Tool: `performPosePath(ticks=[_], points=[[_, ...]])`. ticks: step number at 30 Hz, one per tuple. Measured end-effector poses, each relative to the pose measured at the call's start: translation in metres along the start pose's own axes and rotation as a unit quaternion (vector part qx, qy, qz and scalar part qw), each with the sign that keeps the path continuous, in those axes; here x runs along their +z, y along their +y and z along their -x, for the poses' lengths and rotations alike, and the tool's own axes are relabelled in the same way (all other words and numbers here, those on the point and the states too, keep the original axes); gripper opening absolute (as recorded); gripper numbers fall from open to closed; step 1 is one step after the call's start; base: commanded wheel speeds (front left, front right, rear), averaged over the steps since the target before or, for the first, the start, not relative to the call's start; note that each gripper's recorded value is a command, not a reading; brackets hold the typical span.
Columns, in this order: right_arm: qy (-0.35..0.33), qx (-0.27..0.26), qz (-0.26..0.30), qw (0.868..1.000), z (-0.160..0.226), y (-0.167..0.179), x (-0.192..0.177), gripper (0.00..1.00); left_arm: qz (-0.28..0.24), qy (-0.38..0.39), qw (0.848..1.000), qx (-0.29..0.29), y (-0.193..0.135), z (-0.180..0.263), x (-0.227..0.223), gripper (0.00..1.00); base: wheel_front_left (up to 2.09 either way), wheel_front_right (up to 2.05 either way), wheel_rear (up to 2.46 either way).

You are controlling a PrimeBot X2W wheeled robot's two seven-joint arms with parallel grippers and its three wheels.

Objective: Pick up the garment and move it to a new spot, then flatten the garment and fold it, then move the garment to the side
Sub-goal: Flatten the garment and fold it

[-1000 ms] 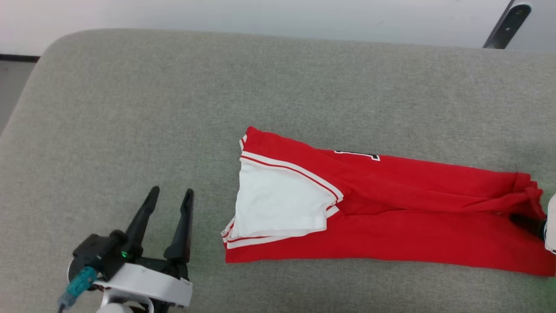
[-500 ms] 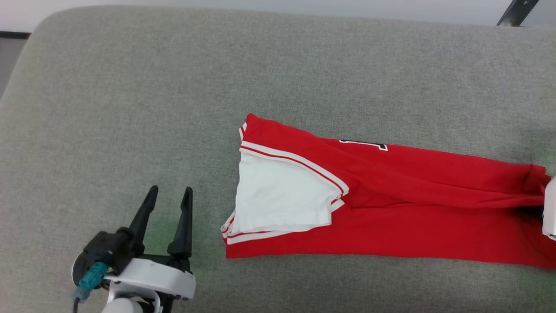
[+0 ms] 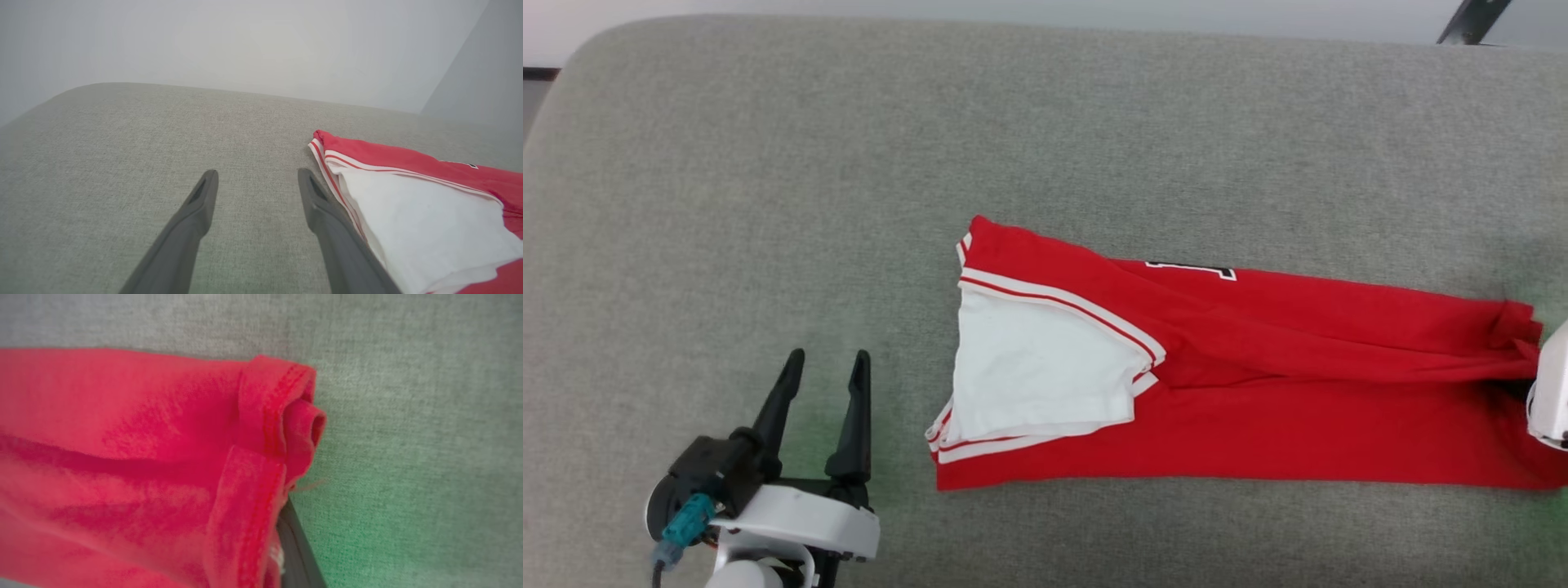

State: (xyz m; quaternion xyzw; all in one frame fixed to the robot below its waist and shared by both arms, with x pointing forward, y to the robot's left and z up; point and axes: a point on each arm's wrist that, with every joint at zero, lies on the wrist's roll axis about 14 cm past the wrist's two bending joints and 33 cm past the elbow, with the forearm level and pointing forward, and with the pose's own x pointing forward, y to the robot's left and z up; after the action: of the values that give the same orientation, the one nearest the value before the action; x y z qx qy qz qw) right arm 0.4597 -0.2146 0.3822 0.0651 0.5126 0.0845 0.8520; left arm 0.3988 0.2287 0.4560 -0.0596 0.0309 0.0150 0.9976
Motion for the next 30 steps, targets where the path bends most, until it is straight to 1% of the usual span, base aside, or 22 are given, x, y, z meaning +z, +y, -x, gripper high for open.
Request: performPosePath(ticks=[2, 4, 7, 9, 12, 14, 16, 19, 22, 24, 27, 30], points=[[-0.016, -0.003, -0.012, 1.000, 0.005, -0.007, 0.004, 0.00, 0.002, 0.001, 1.000, -0.004, -0.003, -0.001, -0.001, 1.00, 0.00, 0.00, 0.00], [-0.034, -0.019, -0.027, 0.999, 0.012, -0.023, 0.009, 0.00, 0.002, 0.001, 1.000, -0.007, -0.003, -0.002, -0.002, 1.00, 0.00, 0.00, 0.00], [-0.053, -0.067, -0.044, 0.995, 0.029, -0.064, 0.012, 0.00, 0.002, 0.003, 1.000, -0.009, -0.005, -0.006, -0.004, 1.00, 0.00, 0.00, 0.00], [-0.058, -0.103, -0.055, 0.992, 0.040, -0.091, 0.007, 0.00, 0.002, 0.004, 1.000, -0.011, -0.005, -0.007, -0.005, 1.00, 0.00, 0.00, 0.00], [-0.073, -0.155, -0.074, 0.982, 0.061, -0.131, 0.002, 0.00, 0.001, 0.006, 1.000, -0.014, -0.006, -0.009, -0.007, 1.00, 0.00, 0.00, 0.00], [-0.085, -0.168, -0.088, 0.978, 0.069, -0.143, 0.002, 0.00, 0.004, 0.009, 1.000, -0.016, -0.007, -0.010, -0.009, 1.00, 0.00, 0.00, 0.00], [-0.085, -0.166, -0.089, 0.978, 0.070, -0.141, -0.003, 0.00, 0.010, 0.010, 1.000, -0.017, -0.009, -0.009, -0.010, 1.00, 0.00, 0.00, 0.00], [-0.103, -0.125, -0.085, 0.983, 0.067, -0.114, 0.004, 0.00, 0.018, 0.015, 1.000, -0.018, -0.013, -0.003, -0.013, 1.00, 0.00, 0.00, 0.00], [-0.113, -0.059, -0.050, 0.991, 0.062, -0.061, 0.015, 0.00, 0.027, 0.009, 0.999, -0.020, -0.018, 0.001, -0.009, 1.00, 0.00, 0.00, 0.00], [-0.123, -0.011, -0.025, 0.992, 0.064, -0.024, 0.023, 0.00, 0.030, 0.010, 0.999, -0.022, -0.020, 0.005, -0.009, 1.00, 0.00, 0.00, 0.00], [-0.136, 0.053, 0.022, 0.989, 0.072, 0.029, 0.033, 0.00, 0.034, 0.006, 0.999, -0.022, -0.022, 0.010, -0.006, 1.00, 0.00, 0.00, 0.00], [-0.133, 0.112, 0.070, 0.982, 0.072, 0.085, 0.033, 0.00, 0.040, 0.002, 0.999, -0.018, -0.022, 0.013, -0.004, 1.00, 0.00, 0.00, 0.00]])
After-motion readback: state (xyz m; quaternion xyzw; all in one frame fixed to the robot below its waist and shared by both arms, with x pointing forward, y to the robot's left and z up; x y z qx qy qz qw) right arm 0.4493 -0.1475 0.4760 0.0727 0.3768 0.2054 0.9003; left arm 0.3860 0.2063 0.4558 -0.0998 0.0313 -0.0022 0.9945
